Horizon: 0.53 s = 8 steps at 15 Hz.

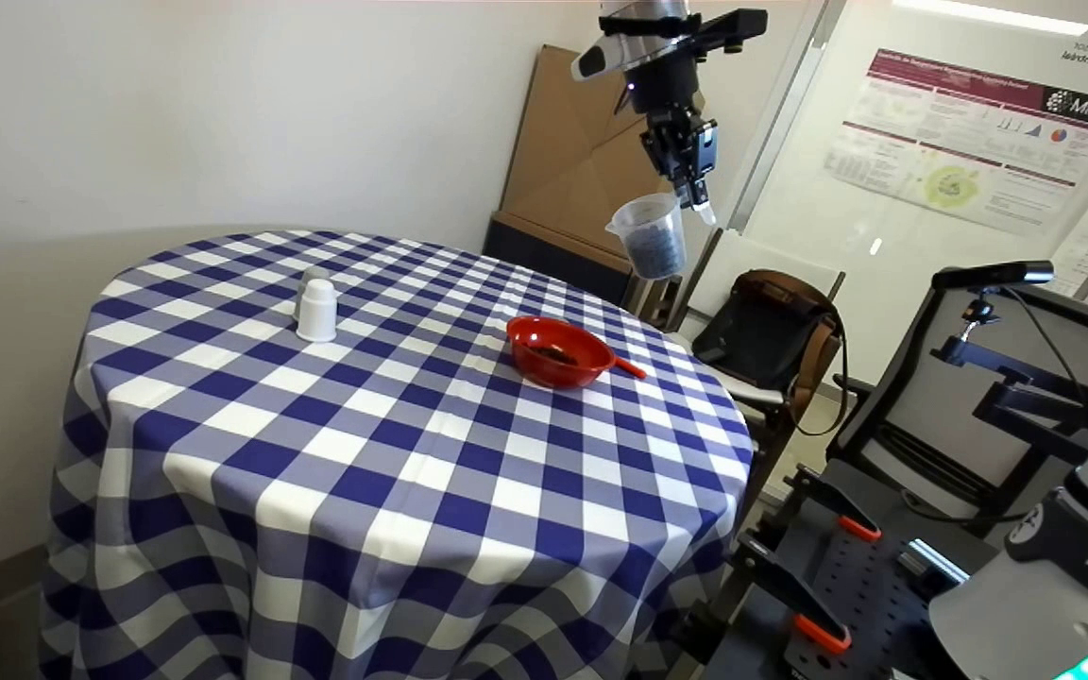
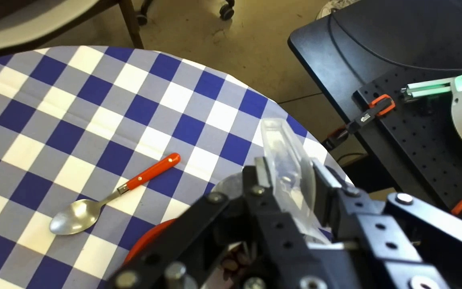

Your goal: Pour some of the contents of the colourless jar in the orange bowl

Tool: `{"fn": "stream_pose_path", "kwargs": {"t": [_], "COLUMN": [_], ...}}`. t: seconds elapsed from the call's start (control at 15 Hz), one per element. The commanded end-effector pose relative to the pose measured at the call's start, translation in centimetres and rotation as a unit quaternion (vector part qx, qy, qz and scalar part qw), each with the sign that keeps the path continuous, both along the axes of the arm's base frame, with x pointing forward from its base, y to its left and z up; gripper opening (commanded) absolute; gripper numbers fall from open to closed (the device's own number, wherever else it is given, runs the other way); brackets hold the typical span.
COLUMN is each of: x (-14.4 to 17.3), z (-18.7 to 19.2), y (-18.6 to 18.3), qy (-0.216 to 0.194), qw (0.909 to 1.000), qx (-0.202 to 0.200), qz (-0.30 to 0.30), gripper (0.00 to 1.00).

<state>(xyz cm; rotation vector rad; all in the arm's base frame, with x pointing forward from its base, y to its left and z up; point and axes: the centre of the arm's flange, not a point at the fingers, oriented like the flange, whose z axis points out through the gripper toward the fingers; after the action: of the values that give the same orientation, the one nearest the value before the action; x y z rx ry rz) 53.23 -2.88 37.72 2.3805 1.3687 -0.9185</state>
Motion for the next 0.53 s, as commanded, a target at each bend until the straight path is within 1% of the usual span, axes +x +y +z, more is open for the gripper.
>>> {"fn": "stream_pose_path", "kwargs": {"t": [0.0, 0.27, 0.47], "x": [3.0, 4.8, 5.6], "z": [-1.5, -3.6, -5.2], "y": [1.3, 2.0, 2.5], "qy": [0.027, 0.05, 0.068], "qw": [0.9979, 0.9925, 0.9865], "qx": [-0.058, -0.111, -0.147], "qz": [0.001, 0.01, 0.019], "gripper": [0.08, 0.08, 0.08]}}
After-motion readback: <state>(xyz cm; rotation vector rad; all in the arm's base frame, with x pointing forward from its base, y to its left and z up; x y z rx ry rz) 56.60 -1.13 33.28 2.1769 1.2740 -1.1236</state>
